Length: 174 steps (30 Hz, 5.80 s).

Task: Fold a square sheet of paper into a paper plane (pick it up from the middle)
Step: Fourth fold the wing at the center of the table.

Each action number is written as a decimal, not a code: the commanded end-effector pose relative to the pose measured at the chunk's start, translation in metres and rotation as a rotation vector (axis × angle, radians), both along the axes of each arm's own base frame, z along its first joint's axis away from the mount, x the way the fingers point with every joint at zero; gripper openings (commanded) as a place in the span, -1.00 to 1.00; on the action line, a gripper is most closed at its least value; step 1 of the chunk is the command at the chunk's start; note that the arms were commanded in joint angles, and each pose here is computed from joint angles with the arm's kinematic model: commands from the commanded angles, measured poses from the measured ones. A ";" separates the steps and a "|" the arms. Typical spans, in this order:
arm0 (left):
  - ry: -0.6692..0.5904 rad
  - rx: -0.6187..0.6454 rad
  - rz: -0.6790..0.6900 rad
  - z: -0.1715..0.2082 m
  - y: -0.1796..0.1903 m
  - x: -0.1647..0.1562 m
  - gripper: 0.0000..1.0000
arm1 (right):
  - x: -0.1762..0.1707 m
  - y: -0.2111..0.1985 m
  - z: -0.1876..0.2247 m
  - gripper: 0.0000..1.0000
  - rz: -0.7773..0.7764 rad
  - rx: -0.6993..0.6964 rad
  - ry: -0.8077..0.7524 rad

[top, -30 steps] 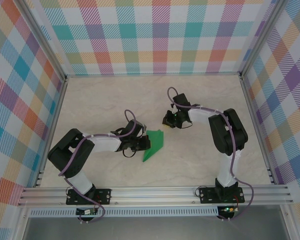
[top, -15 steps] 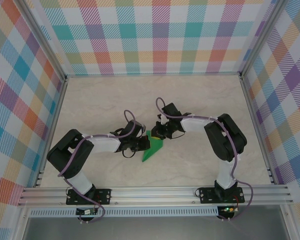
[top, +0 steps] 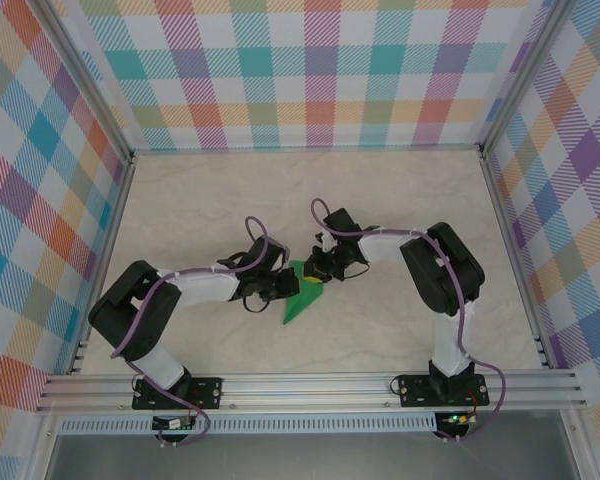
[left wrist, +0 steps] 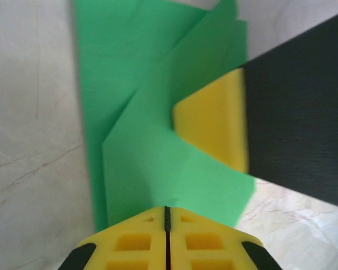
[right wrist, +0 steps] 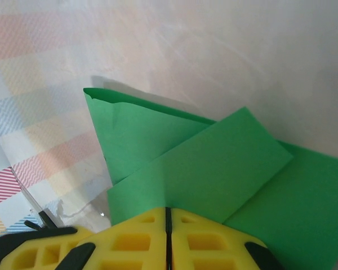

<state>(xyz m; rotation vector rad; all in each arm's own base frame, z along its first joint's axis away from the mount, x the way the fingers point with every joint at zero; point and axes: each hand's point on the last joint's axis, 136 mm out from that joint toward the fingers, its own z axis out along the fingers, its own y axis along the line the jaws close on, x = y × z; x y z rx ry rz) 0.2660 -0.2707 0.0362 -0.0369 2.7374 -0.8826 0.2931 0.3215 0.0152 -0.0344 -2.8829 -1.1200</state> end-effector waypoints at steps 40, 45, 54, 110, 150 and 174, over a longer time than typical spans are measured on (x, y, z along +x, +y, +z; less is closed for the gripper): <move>0.180 -0.131 0.052 -0.011 0.012 -0.018 -0.76 | 0.027 -0.005 -0.036 -0.79 0.068 -0.150 -0.055; 0.183 -0.161 0.049 -0.008 0.009 -0.019 -0.75 | 0.027 -0.005 -0.037 -0.79 0.064 -0.151 -0.050; 0.150 -0.190 0.041 0.006 0.007 -0.022 -0.73 | 0.027 -0.005 -0.039 -0.79 0.061 -0.154 -0.041; 0.201 -0.042 0.008 -0.037 0.017 -0.062 -0.79 | 0.021 -0.011 -0.051 -0.80 0.041 -0.190 0.005; 0.011 -0.066 -0.005 0.044 0.022 -0.049 -0.98 | 0.029 -0.027 -0.062 -0.82 -0.044 -0.293 0.041; 0.021 -0.063 0.056 0.020 0.021 -0.033 -1.00 | 0.012 0.023 0.030 -0.77 0.077 0.059 -0.086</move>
